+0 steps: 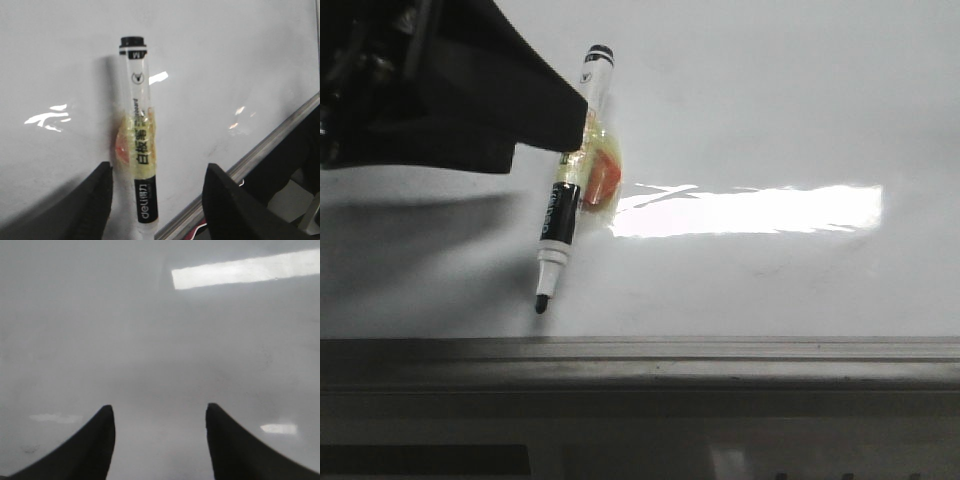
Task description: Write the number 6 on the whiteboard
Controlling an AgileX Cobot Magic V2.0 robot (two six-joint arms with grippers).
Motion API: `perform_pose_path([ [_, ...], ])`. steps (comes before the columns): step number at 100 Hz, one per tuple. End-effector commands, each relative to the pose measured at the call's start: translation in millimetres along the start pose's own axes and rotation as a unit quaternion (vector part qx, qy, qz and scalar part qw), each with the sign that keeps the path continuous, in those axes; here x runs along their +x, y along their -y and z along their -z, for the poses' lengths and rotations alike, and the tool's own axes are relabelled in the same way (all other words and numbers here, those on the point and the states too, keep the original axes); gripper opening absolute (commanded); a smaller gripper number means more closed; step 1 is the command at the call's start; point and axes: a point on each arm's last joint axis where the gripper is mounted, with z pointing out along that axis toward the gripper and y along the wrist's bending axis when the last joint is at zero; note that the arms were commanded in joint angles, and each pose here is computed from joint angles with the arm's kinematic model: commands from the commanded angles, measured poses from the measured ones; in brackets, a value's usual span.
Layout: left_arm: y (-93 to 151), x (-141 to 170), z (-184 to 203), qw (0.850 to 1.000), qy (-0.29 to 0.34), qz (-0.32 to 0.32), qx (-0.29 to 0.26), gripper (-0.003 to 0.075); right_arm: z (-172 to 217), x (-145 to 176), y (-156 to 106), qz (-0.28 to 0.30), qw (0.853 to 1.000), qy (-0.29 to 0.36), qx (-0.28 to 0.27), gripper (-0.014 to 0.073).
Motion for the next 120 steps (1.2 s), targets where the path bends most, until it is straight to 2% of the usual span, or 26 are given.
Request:
perform_pose_path([
  [1,2,-11,-4,1.000,0.024,0.008,-0.010,0.0374,1,-14,-1,0.007,0.999,0.040,0.001,0.0367],
  [36,-12,2,-33,0.998,-0.007,0.030,-0.056,0.0356,2,-14,-1,0.007,0.999,0.040,0.001,0.0367],
  [45,-13,3,-35,0.998,-0.011,0.038,-0.058,0.0254,2,-14,-1,0.007,0.999,0.040,0.000,0.0366],
  [50,-12,4,-36,0.998,-0.016,0.039,-0.053,0.0148,2,-14,-1,0.004,0.999,0.040,-0.002,0.0366],
  [56,-11,5,-35,0.998,-0.021,0.039,-0.047,-0.0015,2,-14,-2,0.000,0.999,0.040,-0.005,0.0366],
  [63,-9,5,-33,0.998,-0.028,0.036,-0.036,-0.0020,2,-16,-4,-0.008,0.999,0.043,-0.016,0.0366],
  [69,-5,7,-31,0.999,-0.044,0.016,-0.019,-0.0020,4,-18,-6,0.012,0.998,0.047,-0.028,0.0366],
  [85,6,13,-19,0.993,-0.084,-0.073,0.035,-0.0020,10,-25,-20,0.079,0.990,0.058,-0.101,0.0366],
  [94,16,10,-8,0.985,-0.069,-0.139,0.069,-0.0020,10,-26,-31,0.098,0.980,0.052,-0.164,0.0366],
  [107,34,4,12,0.967,-0.028,-0.209,0.145,-0.0020,5,-27,-49,0.117,0.955,0.033,-0.271,0.0366],
  [120,53,1,24,0.942,0.012,-0.226,0.250,-0.0020,-4,-30,-63,0.124,0.927,0.032,-0.353,0.0366],
])
